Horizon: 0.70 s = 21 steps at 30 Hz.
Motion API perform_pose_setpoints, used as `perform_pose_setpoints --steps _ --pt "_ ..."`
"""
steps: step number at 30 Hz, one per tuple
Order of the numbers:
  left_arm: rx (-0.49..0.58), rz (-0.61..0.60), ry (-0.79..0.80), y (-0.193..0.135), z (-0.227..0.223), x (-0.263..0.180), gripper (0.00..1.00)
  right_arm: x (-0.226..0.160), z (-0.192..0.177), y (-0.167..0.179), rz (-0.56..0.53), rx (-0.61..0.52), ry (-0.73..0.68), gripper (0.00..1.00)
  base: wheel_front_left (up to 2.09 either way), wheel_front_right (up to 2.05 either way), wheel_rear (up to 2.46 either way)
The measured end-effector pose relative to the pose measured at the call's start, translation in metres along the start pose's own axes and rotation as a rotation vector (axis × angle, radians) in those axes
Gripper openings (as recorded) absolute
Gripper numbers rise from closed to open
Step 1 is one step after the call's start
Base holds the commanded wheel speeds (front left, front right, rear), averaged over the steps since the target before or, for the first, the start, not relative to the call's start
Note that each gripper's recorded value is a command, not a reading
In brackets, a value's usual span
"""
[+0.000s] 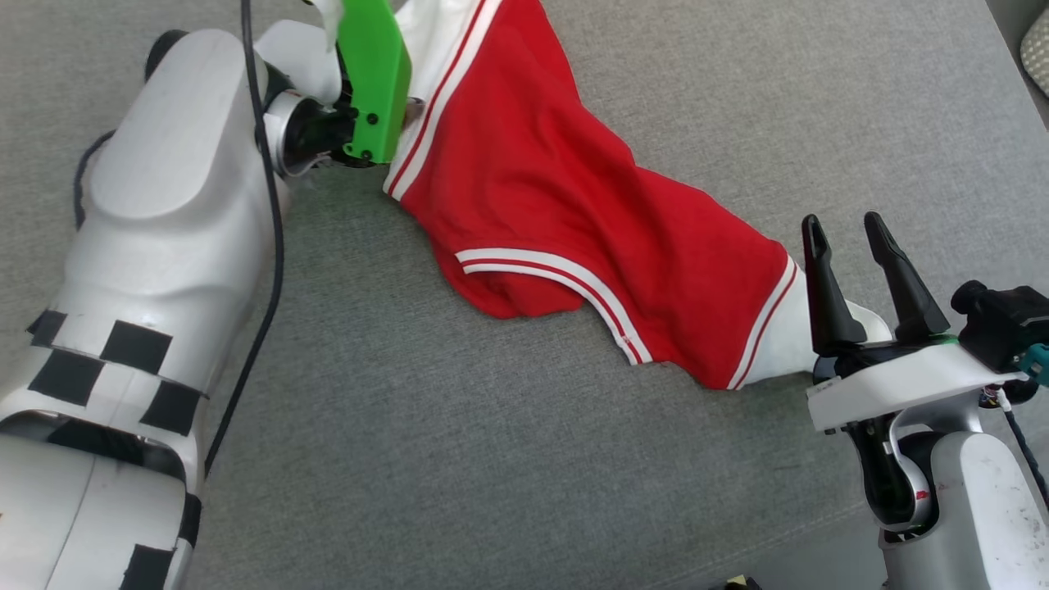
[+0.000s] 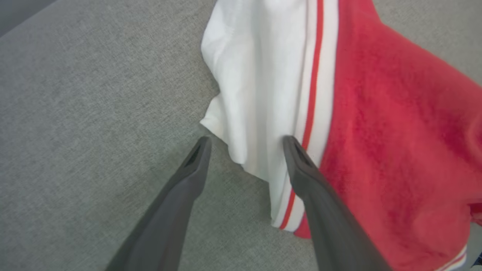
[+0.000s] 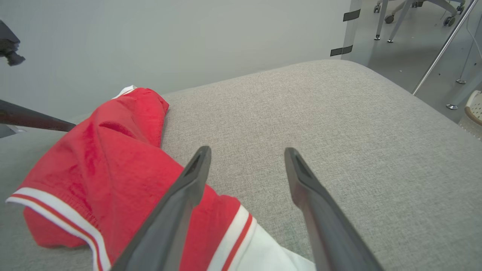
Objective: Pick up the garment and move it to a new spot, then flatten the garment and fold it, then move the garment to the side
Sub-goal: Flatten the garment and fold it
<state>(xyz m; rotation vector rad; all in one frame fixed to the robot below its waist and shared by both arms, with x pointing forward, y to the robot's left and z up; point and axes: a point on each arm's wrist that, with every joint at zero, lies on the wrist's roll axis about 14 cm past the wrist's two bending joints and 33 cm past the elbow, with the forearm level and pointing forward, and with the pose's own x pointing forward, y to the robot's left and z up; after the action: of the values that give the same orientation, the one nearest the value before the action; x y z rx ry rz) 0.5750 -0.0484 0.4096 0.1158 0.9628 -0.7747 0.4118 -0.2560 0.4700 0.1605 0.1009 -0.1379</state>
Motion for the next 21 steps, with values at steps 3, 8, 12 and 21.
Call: perform_pose_setpoints --steps 3,8,12,21 --pt "-0.007 0.020 0.017 0.010 -0.008 0.011 1.00 0.000 -0.004 -0.001 -0.004 -0.001 0.009 1.00 0.00 0.00 0.00" --pt "-0.061 0.020 0.024 0.018 -0.017 0.026 1.00 -0.001 -0.009 -0.007 -0.018 -0.011 0.022 1.00 0.00 0.00 0.00" --pt "-0.110 -0.003 0.040 0.018 -0.021 0.029 0.00 0.002 -0.010 -0.007 -0.012 -0.018 0.026 1.00 0.00 0.00 0.00" --pt "-0.129 0.017 -0.024 0.025 -0.022 0.011 0.00 0.007 -0.005 -0.001 0.013 -0.016 0.010 1.00 0.00 0.00 0.00"
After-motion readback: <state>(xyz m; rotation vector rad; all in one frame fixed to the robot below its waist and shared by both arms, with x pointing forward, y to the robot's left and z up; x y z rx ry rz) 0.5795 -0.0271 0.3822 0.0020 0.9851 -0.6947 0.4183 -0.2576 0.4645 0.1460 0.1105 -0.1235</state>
